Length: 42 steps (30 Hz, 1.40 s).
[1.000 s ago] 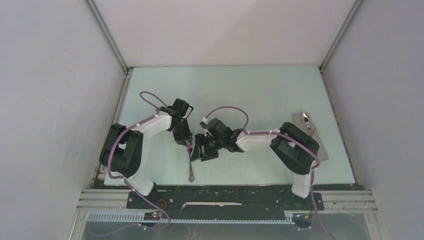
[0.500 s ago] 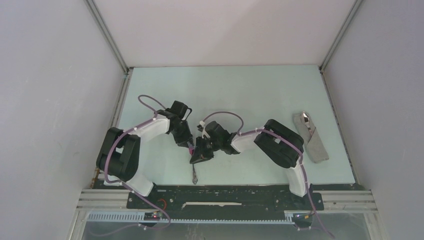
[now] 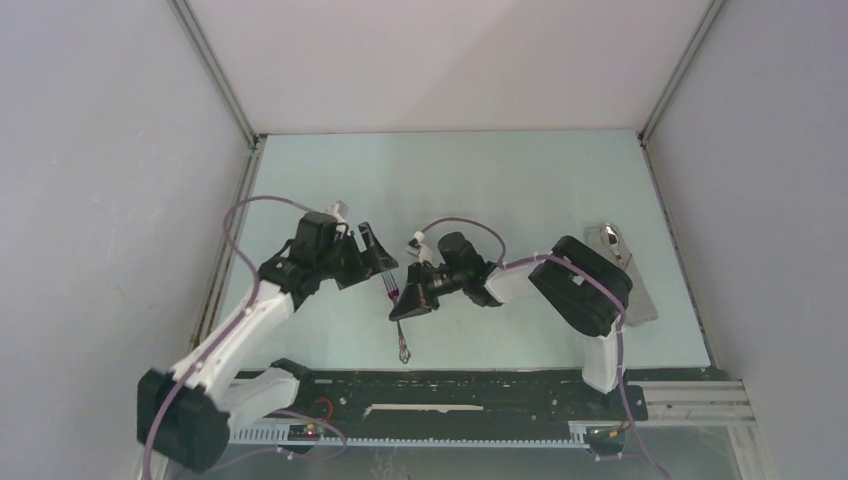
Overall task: Fold the napkin into a case and place the utensils inside
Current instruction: Pass from the right arm to the left, then pass from the left arm to the right
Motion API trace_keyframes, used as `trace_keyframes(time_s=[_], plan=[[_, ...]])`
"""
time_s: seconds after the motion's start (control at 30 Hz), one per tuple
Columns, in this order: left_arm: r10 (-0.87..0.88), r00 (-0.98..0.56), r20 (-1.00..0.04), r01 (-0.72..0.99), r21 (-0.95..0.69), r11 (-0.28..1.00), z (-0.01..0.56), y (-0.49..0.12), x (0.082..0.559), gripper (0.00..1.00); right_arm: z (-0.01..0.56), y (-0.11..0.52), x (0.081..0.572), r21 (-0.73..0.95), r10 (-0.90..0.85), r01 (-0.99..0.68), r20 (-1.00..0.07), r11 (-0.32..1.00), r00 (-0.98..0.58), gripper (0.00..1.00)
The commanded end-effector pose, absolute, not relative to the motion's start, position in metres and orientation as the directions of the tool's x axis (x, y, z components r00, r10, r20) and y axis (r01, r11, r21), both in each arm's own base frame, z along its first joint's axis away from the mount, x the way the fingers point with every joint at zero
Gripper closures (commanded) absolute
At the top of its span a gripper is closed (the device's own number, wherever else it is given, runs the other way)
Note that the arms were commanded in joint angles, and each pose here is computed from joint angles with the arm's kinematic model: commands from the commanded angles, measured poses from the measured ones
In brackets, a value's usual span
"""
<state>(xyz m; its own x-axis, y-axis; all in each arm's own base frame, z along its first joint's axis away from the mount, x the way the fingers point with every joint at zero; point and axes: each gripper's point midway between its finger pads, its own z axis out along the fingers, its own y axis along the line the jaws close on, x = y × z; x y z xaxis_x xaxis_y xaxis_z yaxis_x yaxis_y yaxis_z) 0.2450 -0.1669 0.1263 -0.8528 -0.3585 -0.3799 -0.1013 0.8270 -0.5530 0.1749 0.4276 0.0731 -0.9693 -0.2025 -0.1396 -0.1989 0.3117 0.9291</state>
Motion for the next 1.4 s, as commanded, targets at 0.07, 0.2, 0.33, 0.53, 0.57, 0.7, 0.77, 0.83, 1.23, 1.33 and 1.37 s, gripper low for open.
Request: trace_keyframes(time_s=[0.07, 0.2, 0.33, 0.53, 0.57, 0.7, 0.77, 0.83, 1.23, 1.33, 1.37], plan=[[-0.419, -0.735, -0.533, 0.169, -0.743, 0.648, 0.198, -0.186, 0.232, 0.15, 0.177, 0.407, 0.159, 0.972, -0.252, -0.224, -0.236, -0.077, -0.938, 1.0], [-0.412, -0.748, -0.52, 0.236, -0.79, 0.566, 0.209, -0.198, 0.221, 0.23, 0.199, 0.404, 0.153, 0.962, -0.258, -0.226, -0.26, -0.155, -0.93, 1.0], [-0.404, -0.753, -0.518, 0.245, -0.792, 0.559, 0.21, -0.2, 0.219, 0.37, 0.208, 0.404, 0.153, 0.953, -0.241, -0.247, -0.285, -0.176, -0.928, 1.0], [-0.402, -0.768, -0.498, 0.231, -0.802, 0.552, 0.207, -0.203, 0.222, 0.58, 0.213, 0.406, 0.149, 0.951, -0.235, -0.257, -0.293, -0.174, -0.927, 1.0], [-0.402, -0.766, -0.502, 0.239, -0.803, 0.546, 0.21, -0.204, 0.223, 0.64, 0.211, 0.407, 0.149, 0.953, -0.234, -0.255, -0.289, -0.166, -0.928, 1.0], [-0.413, -0.737, -0.535, 0.248, -0.783, 0.57, 0.217, -0.199, 0.226, 0.86, 0.195, 0.411, 0.157, 0.956, -0.197, -0.291, -0.294, -0.043, -0.935, 0.88], [-0.414, -0.72, -0.557, 0.232, -0.755, 0.613, 0.214, -0.192, 0.229, 0.96, 0.178, 0.411, 0.166, 0.94, -0.168, -0.326, -0.306, 0.105, -0.937, 0.72], [-0.404, -0.715, -0.571, 0.221, -0.732, 0.644, 0.211, -0.187, 0.231, 1.0, 0.167, 0.408, 0.174, 0.888, -0.152, -0.377, -0.348, 0.262, -0.925, 0.56], [-0.344, -0.69, -0.637, 0.232, -0.645, 0.728, 0.218, -0.179, 0.228, 1.0, 0.17, 0.395, 0.193, 0.384, -0.336, -0.595, -0.558, 0.706, -0.759, 0.56], [-0.34, -0.694, -0.635, 0.227, -0.641, 0.733, 0.215, -0.178, 0.228, 1.0, 0.179, 0.403, 0.191, 0.338, -0.372, -0.626, -0.575, 0.703, -0.729, 0.58], [-0.338, -0.696, -0.633, 0.228, -0.642, 0.732, 0.215, -0.179, 0.227, 1.0, 0.181, 0.405, 0.191, 0.326, -0.382, -0.633, -0.579, 0.702, -0.721, 0.58]])
